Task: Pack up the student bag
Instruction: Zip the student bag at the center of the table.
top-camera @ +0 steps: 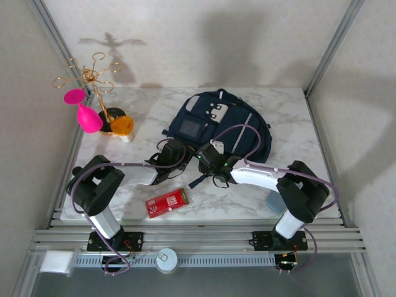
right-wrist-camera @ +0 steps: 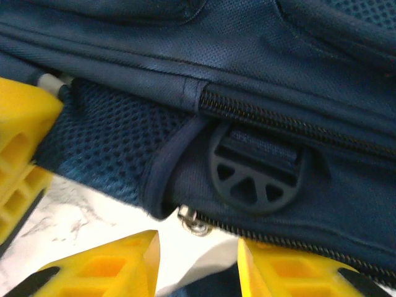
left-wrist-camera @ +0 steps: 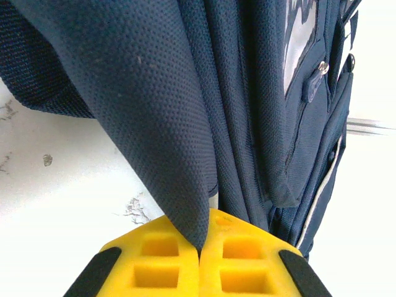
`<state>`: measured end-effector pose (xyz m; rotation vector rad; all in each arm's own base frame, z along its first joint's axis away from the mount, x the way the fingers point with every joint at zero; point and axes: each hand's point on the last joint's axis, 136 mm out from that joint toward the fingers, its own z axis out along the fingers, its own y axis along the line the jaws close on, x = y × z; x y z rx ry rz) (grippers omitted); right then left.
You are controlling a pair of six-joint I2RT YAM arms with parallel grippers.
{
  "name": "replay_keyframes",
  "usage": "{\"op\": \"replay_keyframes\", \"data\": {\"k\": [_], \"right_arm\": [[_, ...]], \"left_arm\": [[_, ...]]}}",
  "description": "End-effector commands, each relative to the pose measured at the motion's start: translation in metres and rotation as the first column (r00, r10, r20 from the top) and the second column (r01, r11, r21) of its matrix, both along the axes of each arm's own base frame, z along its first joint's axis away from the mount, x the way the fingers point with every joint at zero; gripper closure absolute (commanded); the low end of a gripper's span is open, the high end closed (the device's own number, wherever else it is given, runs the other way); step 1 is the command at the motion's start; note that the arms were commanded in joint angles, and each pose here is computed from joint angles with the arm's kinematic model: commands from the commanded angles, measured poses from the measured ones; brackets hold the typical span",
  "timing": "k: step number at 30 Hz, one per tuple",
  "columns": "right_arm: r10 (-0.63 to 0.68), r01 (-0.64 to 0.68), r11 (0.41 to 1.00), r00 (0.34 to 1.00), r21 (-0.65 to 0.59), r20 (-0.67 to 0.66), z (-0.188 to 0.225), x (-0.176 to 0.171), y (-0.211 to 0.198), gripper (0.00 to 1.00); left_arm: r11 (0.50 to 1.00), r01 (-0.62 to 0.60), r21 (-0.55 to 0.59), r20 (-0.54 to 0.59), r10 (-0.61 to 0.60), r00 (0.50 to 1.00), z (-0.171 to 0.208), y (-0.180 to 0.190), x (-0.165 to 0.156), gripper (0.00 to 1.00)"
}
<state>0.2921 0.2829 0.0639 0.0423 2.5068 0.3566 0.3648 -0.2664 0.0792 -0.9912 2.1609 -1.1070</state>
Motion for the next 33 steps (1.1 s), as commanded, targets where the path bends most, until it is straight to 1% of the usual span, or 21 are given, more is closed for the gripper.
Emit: {"op": "replay_keyframes", "data": {"k": [1, 4, 8, 13, 15, 17, 20, 25, 26, 29, 30, 33], "right_arm": [[-0.04, 0.045, 0.997, 0.997, -0.068, 0.068, 0.001, 0.019, -0.002, 0.62], [-0.015, 0.021, 0.998, 0.993, -0.052, 0.118, 0.005, 0.026, 0.006, 0.63], [0.0, 0.019, 0.994, 0.986, -0.112, 0.168, 0.011, 0.035, 0.002, 0.69], [0.039, -0.013, 0.986, 0.987, -0.164, 0.159, 0.012, 0.028, -0.007, 0.83], [0.066, -0.044, 0.987, 0.987, -0.153, 0.145, 0.013, 0.022, -0.006, 0.85], [0.097, -0.078, 0.987, 0.986, -0.141, 0.136, 0.011, 0.017, -0.005, 0.84], [0.121, -0.098, 0.981, 0.984, -0.17, 0.132, 0.001, 0.018, -0.006, 0.81], [0.172, -0.152, 0.977, 0.977, -0.152, 0.126, -0.007, 0.023, 0.013, 0.75], [0.165, -0.144, 0.976, 0.978, -0.163, 0.125, -0.009, 0.025, 0.013, 0.71], [0.131, -0.096, 0.969, 0.981, -0.228, 0.143, -0.012, 0.034, 0.005, 0.66], [0.132, -0.094, 0.965, 0.98, -0.243, 0.147, -0.013, 0.037, 0.006, 0.63], [0.12, -0.074, 0.965, 0.977, -0.251, 0.175, -0.008, 0.045, 0.008, 0.62]], "left_arm": [[0.995, 0.039, -0.097, 0.111, -0.028, 0.993, 0.048, -0.021, 0.007, 1.0], [0.996, 0.031, -0.087, 0.104, -0.022, 0.994, 0.045, -0.02, 0.007, 1.0], [0.997, 0.02, -0.074, 0.101, -0.012, 0.995, 0.044, -0.017, 0.007, 1.0], [0.999, 0.005, -0.045, 0.104, -0.001, 0.995, 0.044, -0.012, 0.009, 1.0], [1.0, -0.001, -0.03, 0.1, 0.004, 0.995, 0.043, -0.01, 0.009, 1.0], [0.999, -0.01, -0.031, 0.1, 0.013, 0.995, 0.044, -0.007, 0.009, 1.0], [0.999, -0.005, -0.037, 0.103, 0.009, 0.995, 0.045, -0.009, 0.009, 1.0], [0.999, -0.001, -0.04, 0.099, 0.005, 0.995, 0.044, -0.011, 0.01, 1.0], [0.999, -0.003, -0.041, 0.099, 0.007, 0.995, 0.044, -0.01, 0.01, 1.0], [0.999, -0.002, -0.04, 0.102, 0.007, 0.995, 0.046, -0.01, 0.01, 1.0], [0.999, -0.003, -0.04, 0.103, 0.007, 0.995, 0.046, -0.01, 0.01, 1.0], [0.999, -0.005, -0.043, 0.104, 0.01, 0.995, 0.048, -0.01, 0.01, 1.0]]}}
